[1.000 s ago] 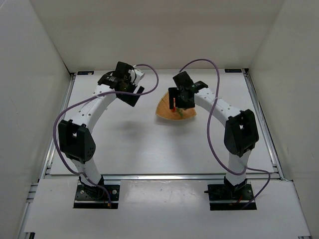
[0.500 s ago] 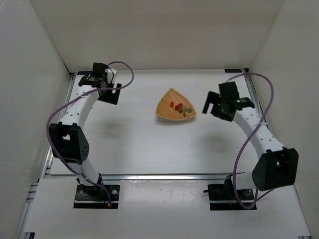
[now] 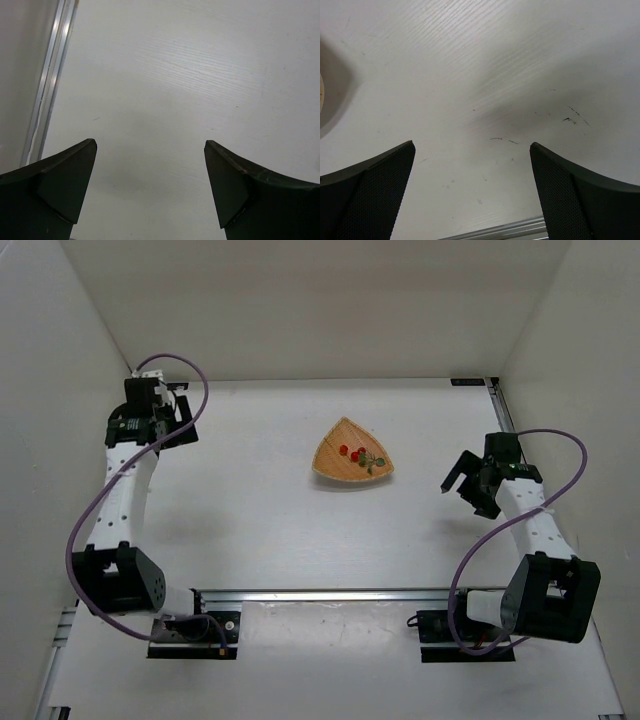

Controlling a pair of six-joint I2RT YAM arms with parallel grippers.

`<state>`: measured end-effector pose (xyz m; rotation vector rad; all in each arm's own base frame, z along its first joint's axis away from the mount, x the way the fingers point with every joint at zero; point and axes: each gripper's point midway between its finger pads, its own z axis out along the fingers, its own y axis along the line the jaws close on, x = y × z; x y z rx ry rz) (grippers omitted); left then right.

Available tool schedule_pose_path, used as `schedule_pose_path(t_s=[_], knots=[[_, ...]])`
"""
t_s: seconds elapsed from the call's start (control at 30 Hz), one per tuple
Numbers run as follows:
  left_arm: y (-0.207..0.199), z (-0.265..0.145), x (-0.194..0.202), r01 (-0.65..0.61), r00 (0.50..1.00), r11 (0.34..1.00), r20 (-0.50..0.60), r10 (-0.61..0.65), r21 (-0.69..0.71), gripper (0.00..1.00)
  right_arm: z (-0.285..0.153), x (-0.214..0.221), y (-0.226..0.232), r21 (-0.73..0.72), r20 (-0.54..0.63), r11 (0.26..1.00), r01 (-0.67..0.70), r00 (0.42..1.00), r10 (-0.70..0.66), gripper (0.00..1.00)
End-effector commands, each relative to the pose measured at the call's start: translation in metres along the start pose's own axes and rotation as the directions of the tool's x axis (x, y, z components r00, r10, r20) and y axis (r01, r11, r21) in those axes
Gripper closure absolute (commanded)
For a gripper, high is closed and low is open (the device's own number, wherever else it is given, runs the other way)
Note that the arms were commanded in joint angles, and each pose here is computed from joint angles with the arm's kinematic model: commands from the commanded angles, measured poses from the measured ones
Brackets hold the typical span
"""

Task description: Place and organize the fake fruits in the fruit bowl

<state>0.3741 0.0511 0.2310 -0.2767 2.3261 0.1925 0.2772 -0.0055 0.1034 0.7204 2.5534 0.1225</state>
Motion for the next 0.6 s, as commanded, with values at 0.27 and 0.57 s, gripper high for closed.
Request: schedule_pose_path(t_s=[0.27,0.57], knots=[[0.017,-0.003,0.027,0.111,0.994,0.994,-0.016,-0.111,0.018,0.01,-0.010,-0.022,0.010,-0.033,0.064,0.999,-0.009,0.998,0.011,0.00],[0.017,0.001,0.032,0.143,0.989,0.990,-0.025,-0.143,0.007,0.01,-0.007,-0.013,0.010,-0.052,0.058,0.998,-0.017,0.998,0.020,0.00]])
